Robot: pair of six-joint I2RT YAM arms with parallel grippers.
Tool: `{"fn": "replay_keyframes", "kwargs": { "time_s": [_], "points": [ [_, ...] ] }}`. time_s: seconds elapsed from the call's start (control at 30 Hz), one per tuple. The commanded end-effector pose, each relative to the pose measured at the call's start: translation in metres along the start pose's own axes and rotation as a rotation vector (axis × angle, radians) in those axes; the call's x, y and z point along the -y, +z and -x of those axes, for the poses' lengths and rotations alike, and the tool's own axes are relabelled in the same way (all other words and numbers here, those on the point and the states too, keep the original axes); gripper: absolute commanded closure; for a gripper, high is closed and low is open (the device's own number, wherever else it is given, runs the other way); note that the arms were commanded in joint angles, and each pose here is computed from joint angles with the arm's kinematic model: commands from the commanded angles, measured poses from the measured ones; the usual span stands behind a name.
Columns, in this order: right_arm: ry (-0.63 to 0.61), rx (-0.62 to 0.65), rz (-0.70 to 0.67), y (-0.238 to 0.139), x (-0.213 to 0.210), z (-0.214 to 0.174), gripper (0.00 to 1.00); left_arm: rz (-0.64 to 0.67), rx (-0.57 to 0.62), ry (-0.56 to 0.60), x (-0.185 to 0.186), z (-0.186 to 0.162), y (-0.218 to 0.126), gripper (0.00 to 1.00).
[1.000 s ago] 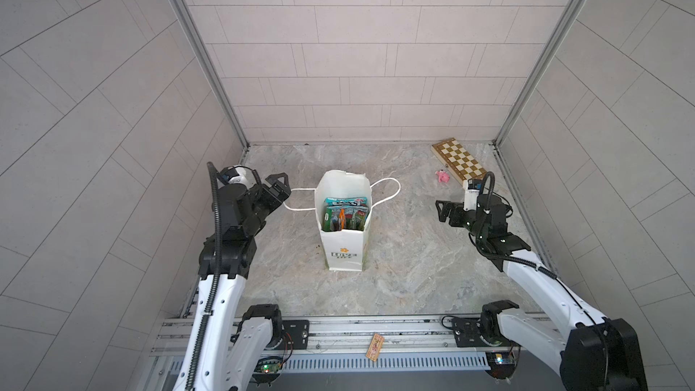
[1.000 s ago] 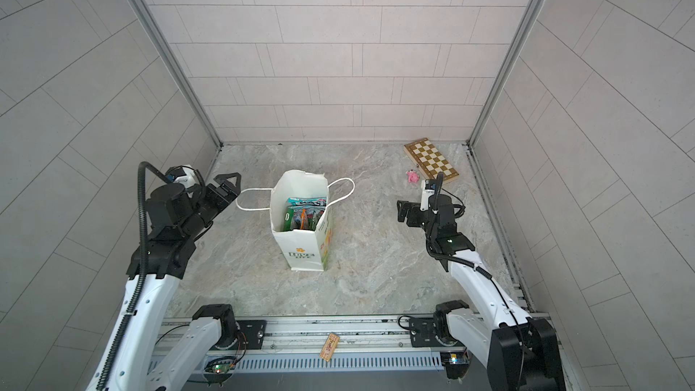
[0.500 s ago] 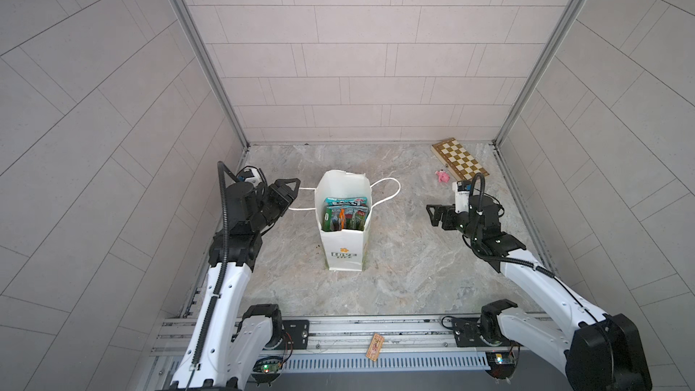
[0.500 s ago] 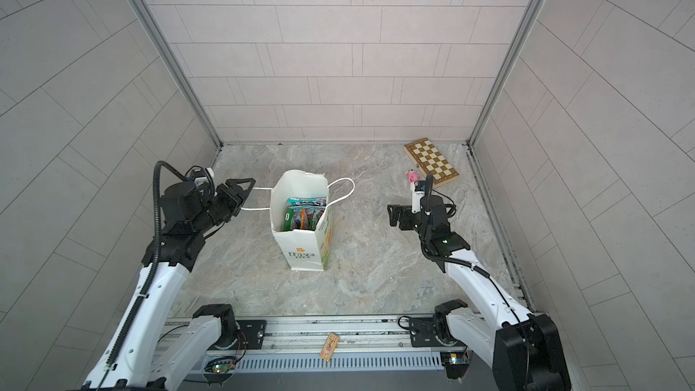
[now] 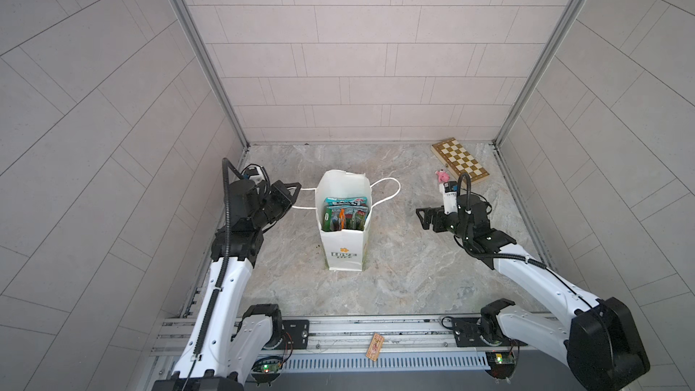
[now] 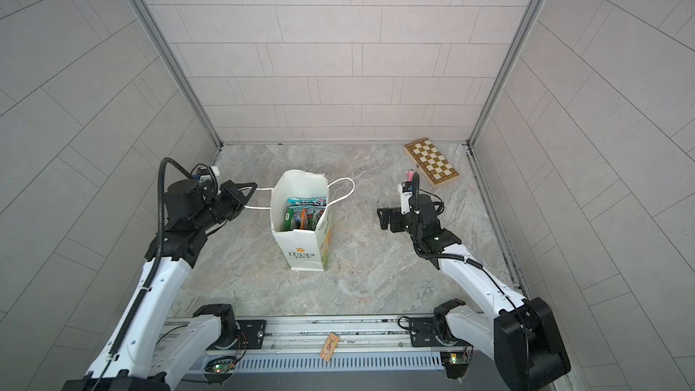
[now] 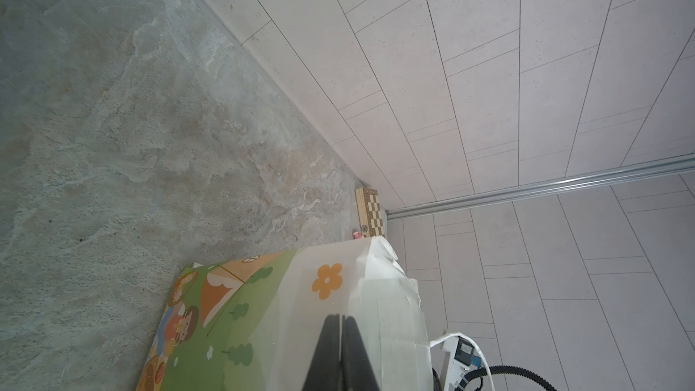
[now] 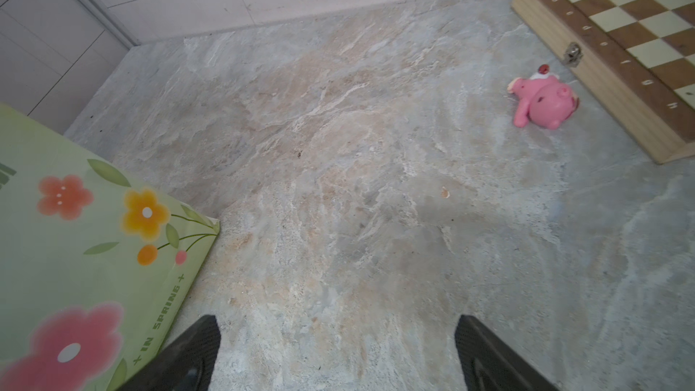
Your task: Take the snacks out of the paper bag
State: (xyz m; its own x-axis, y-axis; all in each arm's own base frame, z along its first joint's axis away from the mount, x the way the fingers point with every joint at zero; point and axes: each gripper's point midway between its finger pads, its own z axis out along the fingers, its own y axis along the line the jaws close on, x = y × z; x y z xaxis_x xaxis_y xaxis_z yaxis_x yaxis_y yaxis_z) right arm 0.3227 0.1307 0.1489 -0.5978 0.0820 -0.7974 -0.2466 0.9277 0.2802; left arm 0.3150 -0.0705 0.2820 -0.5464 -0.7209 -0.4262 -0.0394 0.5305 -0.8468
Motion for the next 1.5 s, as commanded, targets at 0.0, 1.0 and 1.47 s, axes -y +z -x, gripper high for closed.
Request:
{"fn": "replay_keyframes", "kwargs": {
  "time_s": [0.0,1.0,1.47],
  "points": [
    [-0.016,-0.002,0.057,0.005,-0.023,0.0,0.01,-0.026,0.018,0.086,0.019,0.01,-0.004,1.0],
    [-0.016,0.072,0.345,0.118,-0.182,-0.031,0.17,-0.165,0.052,0.537,0.109,0.108,0.07,1.0],
    [0.021,0.135,0.294,0.203,-0.213,-0.005,0.17,-0.265,-0.04,0.643,0.142,0.13,0.104,1.0]
  ]
}}
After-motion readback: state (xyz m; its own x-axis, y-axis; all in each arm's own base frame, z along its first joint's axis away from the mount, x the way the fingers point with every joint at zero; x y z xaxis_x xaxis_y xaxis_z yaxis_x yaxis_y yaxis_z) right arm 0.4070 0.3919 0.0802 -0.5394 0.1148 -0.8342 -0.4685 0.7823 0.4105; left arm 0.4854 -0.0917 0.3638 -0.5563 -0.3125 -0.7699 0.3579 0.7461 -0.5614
